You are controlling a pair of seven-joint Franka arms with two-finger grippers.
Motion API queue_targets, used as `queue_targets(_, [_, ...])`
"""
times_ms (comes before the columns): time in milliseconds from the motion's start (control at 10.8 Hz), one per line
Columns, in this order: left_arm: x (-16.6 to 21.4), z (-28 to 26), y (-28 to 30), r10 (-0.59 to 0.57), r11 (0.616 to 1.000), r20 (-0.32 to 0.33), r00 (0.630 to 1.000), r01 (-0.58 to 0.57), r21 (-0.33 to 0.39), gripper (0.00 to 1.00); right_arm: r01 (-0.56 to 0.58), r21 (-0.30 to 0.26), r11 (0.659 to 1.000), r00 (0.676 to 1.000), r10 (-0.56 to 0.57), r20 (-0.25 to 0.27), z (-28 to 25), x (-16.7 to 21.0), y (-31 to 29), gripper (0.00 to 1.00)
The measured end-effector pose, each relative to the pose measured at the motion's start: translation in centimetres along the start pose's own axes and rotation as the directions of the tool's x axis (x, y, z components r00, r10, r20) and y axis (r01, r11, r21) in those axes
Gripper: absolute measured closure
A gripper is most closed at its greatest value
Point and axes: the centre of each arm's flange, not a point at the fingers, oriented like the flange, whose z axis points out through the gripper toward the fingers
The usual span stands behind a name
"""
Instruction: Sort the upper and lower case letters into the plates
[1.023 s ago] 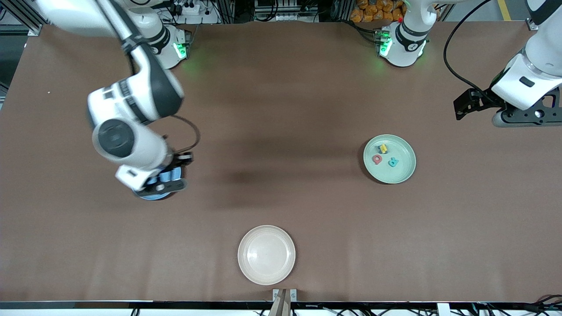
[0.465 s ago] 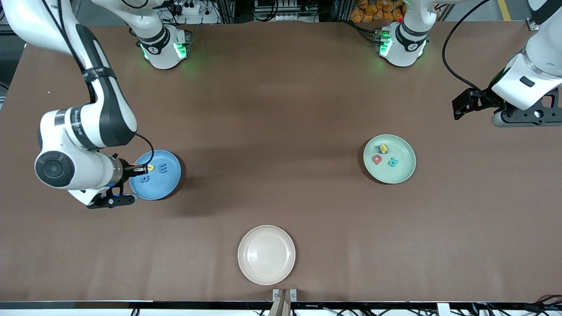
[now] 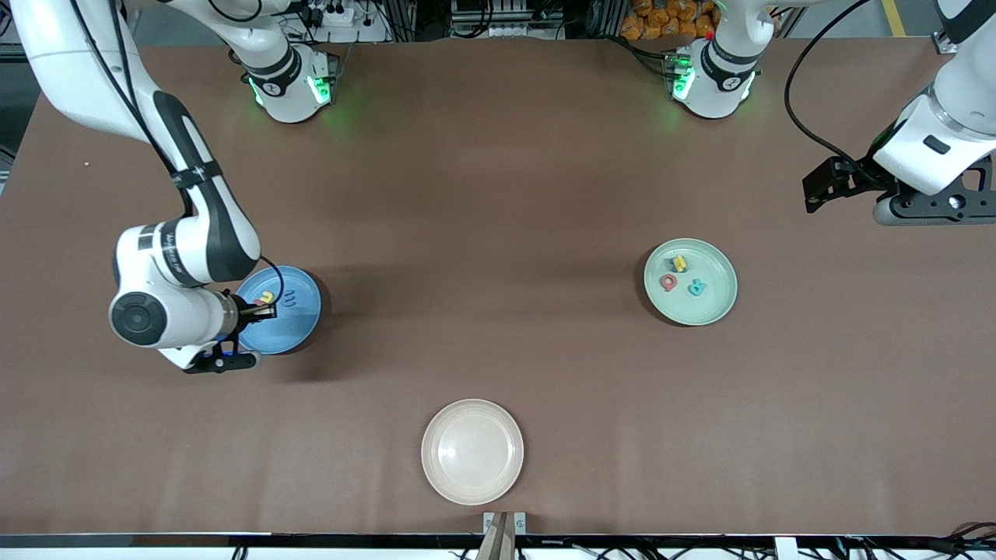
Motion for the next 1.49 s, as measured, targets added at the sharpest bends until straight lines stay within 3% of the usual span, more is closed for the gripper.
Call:
queue_targets(186, [0.0, 0.0, 0.0, 0.0, 1.0, 0.0, 1.0, 0.0, 0.0, 0.0, 0.0, 0.001, 1.0, 1.0, 0.0, -0.015, -0.4, 0.2, 0.0, 0.53])
queue_targets(279, [0.0, 0.0, 0.0, 0.0, 1.0, 0.0, 1.0, 0.0, 0.0, 0.0, 0.0, 0.0, 1.0, 0.999, 0.0, -0.033, -1.3, 0.2, 0.0, 0.37])
queue_targets(465, [0.0, 0.0, 0.0, 0.0, 1.0, -0.001, 1.0, 0.0, 0.0, 0.0, -0.004, -0.007, 1.0, 0.995, 0.003, -0.099, -5.2, -0.4, 0.0, 0.11])
queue_targets(558, [0.0, 0.0, 0.0, 0.0, 1.0, -0.001, 1.0, 0.0, 0.0, 0.0, -0.008, -0.013, 1.0, 0.99, 0.006, -0.144, -8.1, -1.1, 0.2, 0.02])
queue_targets(744, [0.0, 0.0, 0.0, 0.0, 1.0, -0.001, 1.0, 0.0, 0.0, 0.0, -0.022, -0.027, 0.999, 0.971, 0.015, -0.24, -15.0, -3.6, 0.5, 0.0])
queue_targets(1023, [0.0, -0.1, 0.0, -0.001, 1.0, -0.002, 1.0, 0.001, 0.0, 0.0, -0.046, -0.052, 0.998, 0.939, 0.025, -0.342, -24.6, -9.7, 0.7, 0.0])
queue_targets(1209, [0.0, -0.1, 0.0, -0.001, 1.0, -0.003, 1.0, 0.001, 0.0, 0.0, -0.061, -0.049, 0.997, 0.928, 0.039, -0.37, -29.0, -13.5, 0.7, 0.0])
queue_targets(1488, [0.0, -0.1, 0.0, -0.001, 1.0, -0.003, 1.0, 0.001, 0.0, 0.0, -0.092, 0.015, 0.996, 0.926, 0.091, -0.367, -32.6, -16.9, 2.1, 0.0])
